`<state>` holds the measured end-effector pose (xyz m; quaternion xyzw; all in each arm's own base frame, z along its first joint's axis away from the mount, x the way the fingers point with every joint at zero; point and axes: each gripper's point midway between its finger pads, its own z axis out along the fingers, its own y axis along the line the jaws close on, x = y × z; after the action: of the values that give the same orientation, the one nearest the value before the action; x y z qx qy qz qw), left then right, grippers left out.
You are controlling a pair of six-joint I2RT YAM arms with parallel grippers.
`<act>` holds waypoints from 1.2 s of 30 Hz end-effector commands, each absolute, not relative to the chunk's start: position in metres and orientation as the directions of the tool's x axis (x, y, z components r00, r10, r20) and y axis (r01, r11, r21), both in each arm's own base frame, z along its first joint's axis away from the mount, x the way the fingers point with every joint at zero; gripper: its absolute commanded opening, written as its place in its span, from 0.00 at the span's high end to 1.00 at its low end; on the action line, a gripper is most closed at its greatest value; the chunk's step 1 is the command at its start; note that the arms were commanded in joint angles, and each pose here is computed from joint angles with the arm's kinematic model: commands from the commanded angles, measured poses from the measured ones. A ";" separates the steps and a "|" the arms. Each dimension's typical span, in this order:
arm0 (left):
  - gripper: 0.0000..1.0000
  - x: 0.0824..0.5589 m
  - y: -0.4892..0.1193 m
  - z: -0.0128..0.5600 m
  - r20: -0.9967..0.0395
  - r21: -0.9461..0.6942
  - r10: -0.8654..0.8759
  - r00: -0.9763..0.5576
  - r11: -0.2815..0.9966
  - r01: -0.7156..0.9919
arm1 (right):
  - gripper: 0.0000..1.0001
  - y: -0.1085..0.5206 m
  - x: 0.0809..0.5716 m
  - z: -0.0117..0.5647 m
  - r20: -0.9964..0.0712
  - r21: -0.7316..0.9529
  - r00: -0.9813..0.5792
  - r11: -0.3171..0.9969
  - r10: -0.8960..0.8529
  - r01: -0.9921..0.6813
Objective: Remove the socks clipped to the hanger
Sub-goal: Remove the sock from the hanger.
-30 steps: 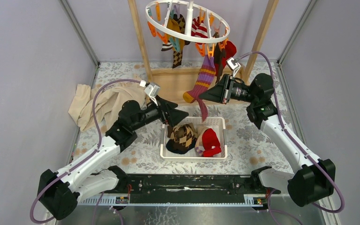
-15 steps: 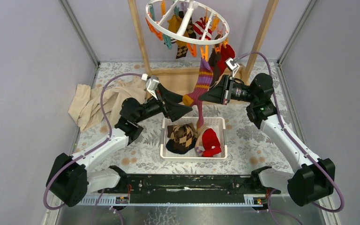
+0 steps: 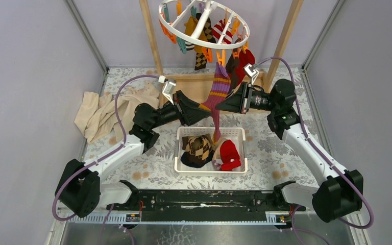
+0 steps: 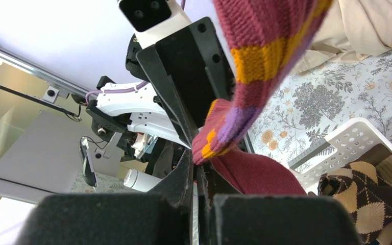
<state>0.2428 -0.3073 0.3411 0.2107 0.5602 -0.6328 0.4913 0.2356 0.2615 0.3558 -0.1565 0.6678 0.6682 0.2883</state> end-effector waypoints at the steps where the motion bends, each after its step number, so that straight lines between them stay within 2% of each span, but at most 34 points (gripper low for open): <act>1: 0.62 0.237 -0.306 0.361 -0.837 -0.451 -0.383 -0.390 0.079 0.889 | 1.00 0.261 0.239 0.359 -0.629 0.774 -0.756 0.060 0.182 -0.630; 2: 0.67 0.237 -0.306 0.360 -0.839 -0.454 -0.378 -0.392 0.087 0.887 | 1.00 0.261 0.240 0.359 -0.631 0.773 -0.754 0.061 0.182 -0.632; 6: 0.99 0.241 -0.305 0.359 -0.846 -0.469 -0.351 -0.401 0.130 0.874 | 0.98 0.260 0.245 0.355 -0.642 0.766 -0.744 0.102 0.187 -0.635; 11: 1.00 0.250 -0.303 0.361 -0.859 -0.475 -0.324 -0.397 0.211 0.855 | 0.68 0.251 0.262 0.343 -0.685 0.725 -0.698 0.281 0.208 -0.628; 21: 1.00 0.260 -0.305 0.361 -0.865 -0.481 -0.323 -0.385 0.311 0.820 | 0.50 0.201 0.290 0.357 -0.836 0.501 -0.505 0.671 0.214 -0.547; 25: 1.00 0.260 -0.315 0.358 -0.872 -0.473 -0.306 -0.381 0.331 0.816 | 0.41 0.190 0.293 0.366 -0.866 0.435 -0.463 0.744 0.190 -0.508; 27: 1.00 0.260 -0.319 0.357 -0.874 -0.471 -0.300 -0.381 0.339 0.814 | 0.31 0.190 0.295 0.377 -0.886 0.395 -0.430 0.770 0.174 -0.502; 31: 1.00 0.258 -0.327 0.358 -0.880 -0.462 -0.291 -0.375 0.348 0.815 | 0.19 0.197 0.302 0.390 -0.915 0.311 -0.386 0.819 0.121 -0.482; 36: 1.00 0.261 -0.332 0.356 -0.883 -0.462 -0.278 -0.379 0.362 0.810 | 0.18 0.196 0.312 0.405 -0.931 0.266 -0.347 0.861 0.114 -0.433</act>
<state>0.2535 -0.3299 0.3443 0.2052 0.6476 -0.5405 0.4963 0.2992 0.2123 0.3883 -0.1216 0.7853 0.3045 0.5252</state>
